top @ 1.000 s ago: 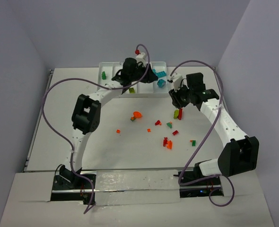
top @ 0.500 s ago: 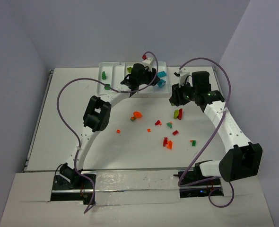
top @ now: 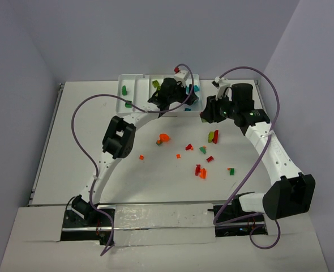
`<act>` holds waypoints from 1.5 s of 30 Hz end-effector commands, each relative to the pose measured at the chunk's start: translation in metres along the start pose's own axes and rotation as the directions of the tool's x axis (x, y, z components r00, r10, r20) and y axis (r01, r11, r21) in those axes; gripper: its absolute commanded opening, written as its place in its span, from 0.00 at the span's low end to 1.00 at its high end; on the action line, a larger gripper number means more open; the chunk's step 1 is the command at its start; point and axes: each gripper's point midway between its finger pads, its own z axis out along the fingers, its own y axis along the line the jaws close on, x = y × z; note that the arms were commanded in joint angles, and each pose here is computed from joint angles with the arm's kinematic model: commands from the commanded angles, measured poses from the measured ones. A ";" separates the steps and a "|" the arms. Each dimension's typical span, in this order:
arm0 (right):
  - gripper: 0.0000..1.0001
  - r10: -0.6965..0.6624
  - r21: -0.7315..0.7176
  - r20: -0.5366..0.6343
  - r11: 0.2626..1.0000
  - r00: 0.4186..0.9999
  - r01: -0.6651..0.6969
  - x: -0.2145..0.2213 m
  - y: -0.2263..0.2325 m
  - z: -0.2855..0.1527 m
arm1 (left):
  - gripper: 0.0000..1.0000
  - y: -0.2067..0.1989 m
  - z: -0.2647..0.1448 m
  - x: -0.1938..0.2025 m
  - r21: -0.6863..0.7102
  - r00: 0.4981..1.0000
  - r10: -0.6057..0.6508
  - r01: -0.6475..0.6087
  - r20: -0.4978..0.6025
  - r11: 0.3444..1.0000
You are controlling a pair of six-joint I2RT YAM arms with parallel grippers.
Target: Sort the legos into containers by color
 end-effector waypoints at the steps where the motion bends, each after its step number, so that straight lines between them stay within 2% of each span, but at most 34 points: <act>1: 0.00 0.079 -0.029 0.142 0.997 0.987 -0.076 -0.039 0.008 -0.005 | 0.89 -0.012 -0.023 -0.087 0.019 0.989 0.011 -0.014 0.144 1.000; 4: 0.00 0.171 -0.085 0.211 0.984 0.962 -0.156 -0.053 0.015 -0.005 | 0.89 -0.026 -0.089 -0.150 0.205 0.974 -0.125 0.085 0.189 0.975; 5: 0.00 0.212 -0.117 0.215 0.975 0.953 -0.190 -0.057 0.018 -0.003 | 0.89 -0.025 -0.105 -0.139 0.246 0.973 -0.171 0.129 0.155 0.961; 7: 0.00 0.271 -0.159 0.218 0.958 0.938 -0.240 -0.063 0.023 0.000 | 0.88 -0.046 -0.163 -0.176 0.388 0.960 -0.227 0.149 0.166 0.910; 9: 0.00 0.344 -0.194 0.221 0.933 0.913 -0.304 -0.069 0.026 0.004 | 0.86 -0.041 -0.200 -0.182 0.394 0.957 -0.252 0.179 0.143 0.902; 11: 0.00 0.456 -0.223 0.207 0.883 0.866 -0.412 -0.074 0.026 0.013 | 0.84 -0.039 -0.228 -0.155 0.358 0.959 -0.273 0.230 0.074 0.905; 15: 0.00 0.624 -0.162 0.177 0.781 0.761 -0.603 -0.082 0.014 0.033 | 0.83 -0.049 -0.267 -0.140 0.303 0.968 -0.246 0.222 0.044 0.927; 17: 0.00 0.685 -0.051 0.163 0.725 0.710 -0.687 -0.076 0.011 0.041 | 0.84 -0.048 -0.273 -0.128 0.266 0.967 -0.253 0.238 0.024 0.934; 19: 0.00 0.691 -0.006 0.165 0.714 0.704 -0.700 -0.078 0.019 0.049 | 0.85 -0.051 -0.280 -0.126 0.255 0.968 -0.252 0.241 0.011 0.936; 25: 0.00 0.759 -0.095 0.039 0.651 0.650 -0.753 -0.085 0.060 0.073 | 0.90 -0.075 -0.284 -0.120 0.240 0.979 -0.201 0.201 -0.023 0.950; 29: 0.00 0.779 -0.126 -0.026 0.620 0.627 -0.775 -0.085 0.075 0.088 | 0.93 -0.072 -0.282 -0.117 0.201 0.982 -0.188 0.190 -0.027 0.961; 34: 0.00 0.786 -0.150 -0.065 0.601 0.614 -0.785 -0.087 0.091 0.096 | 0.93 -0.071 -0.278 -0.117 0.190 0.983 -0.183 0.184 -0.024 0.964; 45: 0.00 0.793 -0.175 -0.111 0.578 0.599 -0.797 -0.086 0.109 0.098 | 0.89 -0.068 -0.265 -0.087 0.155 0.977 -0.189 0.203 -0.098 0.967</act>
